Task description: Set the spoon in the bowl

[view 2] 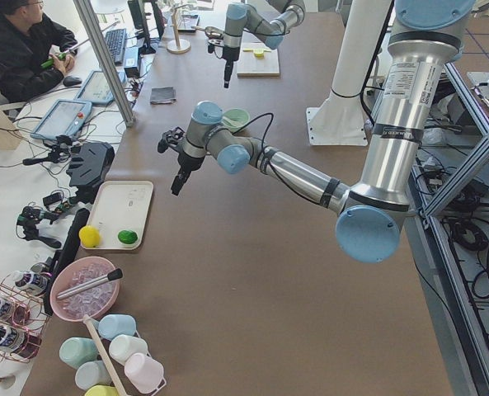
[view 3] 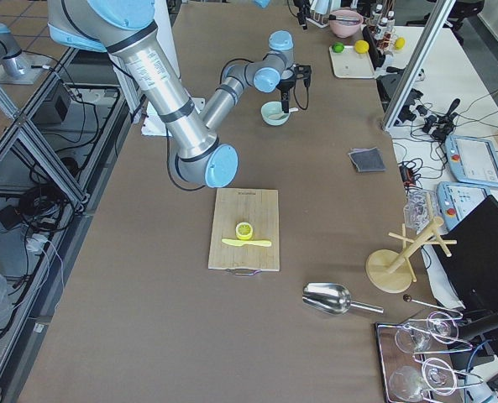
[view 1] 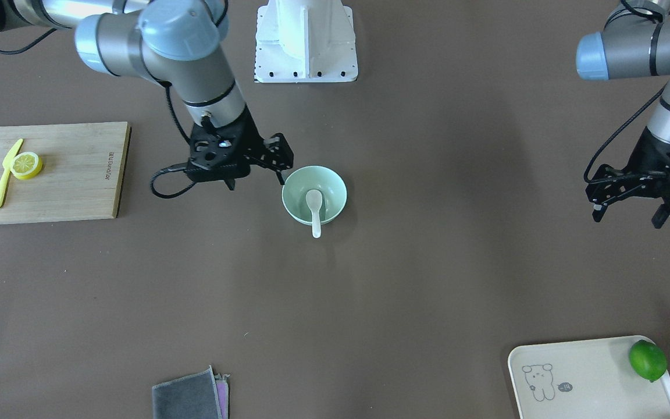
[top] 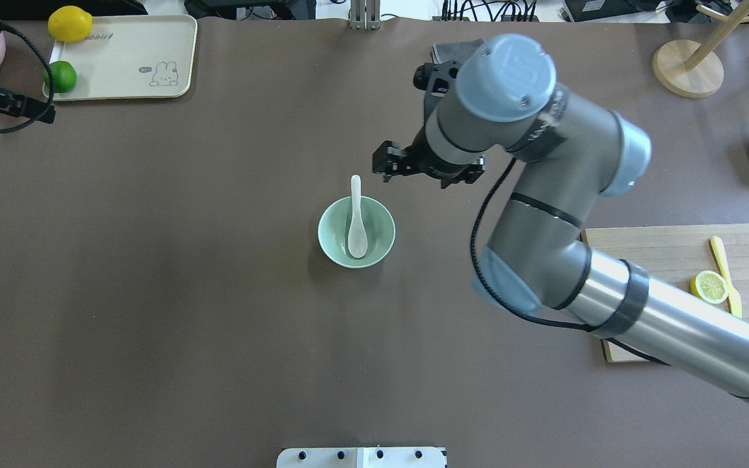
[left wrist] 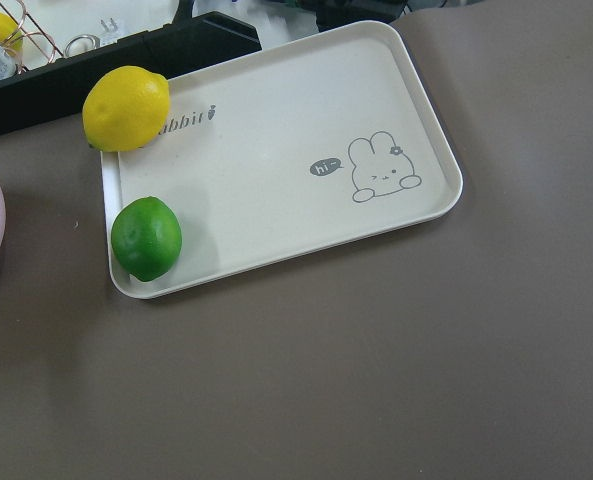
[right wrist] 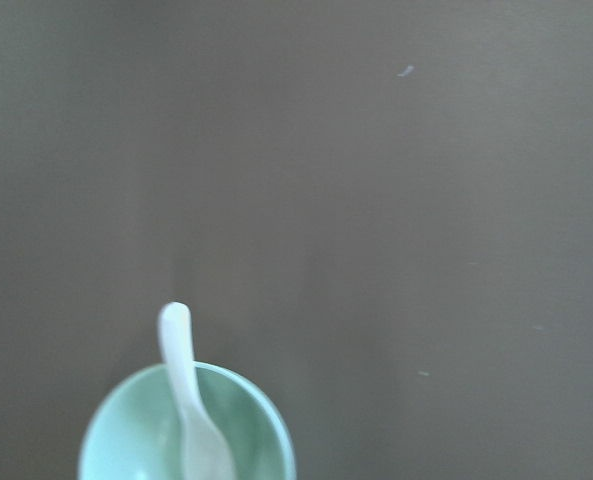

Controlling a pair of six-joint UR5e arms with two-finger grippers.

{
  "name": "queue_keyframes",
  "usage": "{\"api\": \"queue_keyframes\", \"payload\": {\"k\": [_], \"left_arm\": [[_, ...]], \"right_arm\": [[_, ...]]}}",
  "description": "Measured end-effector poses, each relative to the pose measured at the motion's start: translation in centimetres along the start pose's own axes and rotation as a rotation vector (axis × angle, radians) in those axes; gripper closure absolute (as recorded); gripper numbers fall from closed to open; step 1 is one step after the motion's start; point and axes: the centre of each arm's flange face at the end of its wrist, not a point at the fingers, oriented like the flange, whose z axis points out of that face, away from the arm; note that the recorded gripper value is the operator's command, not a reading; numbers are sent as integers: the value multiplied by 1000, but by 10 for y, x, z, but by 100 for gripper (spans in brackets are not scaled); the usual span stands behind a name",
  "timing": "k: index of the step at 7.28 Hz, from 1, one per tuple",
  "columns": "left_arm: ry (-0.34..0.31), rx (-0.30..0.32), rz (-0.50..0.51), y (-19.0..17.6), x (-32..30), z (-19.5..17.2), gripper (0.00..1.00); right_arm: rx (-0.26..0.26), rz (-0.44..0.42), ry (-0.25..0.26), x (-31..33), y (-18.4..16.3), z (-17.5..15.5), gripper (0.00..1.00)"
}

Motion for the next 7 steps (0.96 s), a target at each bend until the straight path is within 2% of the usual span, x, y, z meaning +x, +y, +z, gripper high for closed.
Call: {"api": "queue_keyframes", "payload": {"k": [1,3,4,5,7], "left_arm": [[-3,-13,29,10,-38,-11,2],[-13,-29,10,27,-110,-37,2],[8,-45,-3,38,-139,-48,2],[31,-65,-4,55,-166,-55,2],[34,-100,-35,89,-215,-52,2]], "right_arm": [[-27,-52,38,55,4,-29,0],[-87,-146,116,167,2,-71,0],[-111,-181,141,227,-4,-88,0],[-130,-202,157,292,-12,-104,0],[-164,-229,165,438,-25,-132,0]]}}
